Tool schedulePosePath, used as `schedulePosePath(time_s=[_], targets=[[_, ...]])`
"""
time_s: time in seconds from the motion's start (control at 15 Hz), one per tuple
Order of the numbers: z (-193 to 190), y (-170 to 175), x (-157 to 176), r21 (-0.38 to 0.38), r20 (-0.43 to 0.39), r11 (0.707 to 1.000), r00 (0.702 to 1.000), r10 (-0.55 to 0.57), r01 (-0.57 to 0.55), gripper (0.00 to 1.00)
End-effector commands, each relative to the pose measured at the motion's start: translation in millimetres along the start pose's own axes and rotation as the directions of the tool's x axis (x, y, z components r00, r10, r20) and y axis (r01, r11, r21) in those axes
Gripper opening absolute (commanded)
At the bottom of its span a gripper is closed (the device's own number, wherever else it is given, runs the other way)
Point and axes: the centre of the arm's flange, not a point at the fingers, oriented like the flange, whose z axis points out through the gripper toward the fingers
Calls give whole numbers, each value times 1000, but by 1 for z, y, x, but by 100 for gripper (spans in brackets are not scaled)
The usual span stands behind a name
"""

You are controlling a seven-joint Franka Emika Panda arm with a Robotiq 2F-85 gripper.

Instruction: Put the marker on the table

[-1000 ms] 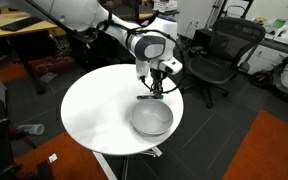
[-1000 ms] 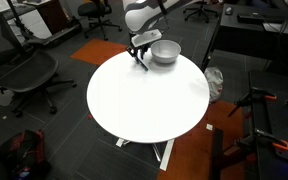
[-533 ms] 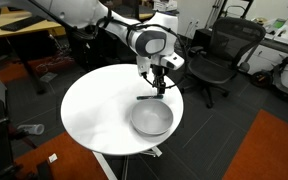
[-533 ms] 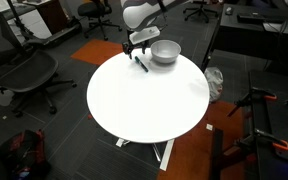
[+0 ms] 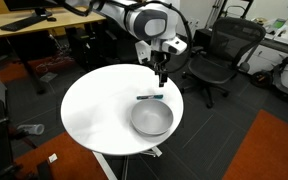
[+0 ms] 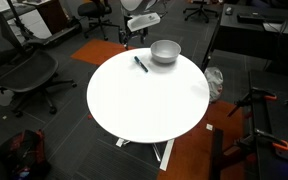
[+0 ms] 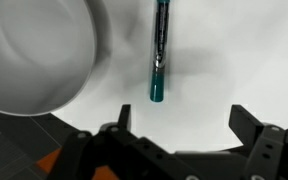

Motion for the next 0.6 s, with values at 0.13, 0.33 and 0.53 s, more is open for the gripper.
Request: schedulePosePath(time_s=[0.13, 0.33, 0.53], targets=[[-54, 25, -49, -29, 68, 998, 996, -58, 60, 100], [-64, 31, -59, -28, 82, 996, 994, -77, 80, 100], [-52, 22, -35, -13, 73, 998, 995, -61, 62, 100]])
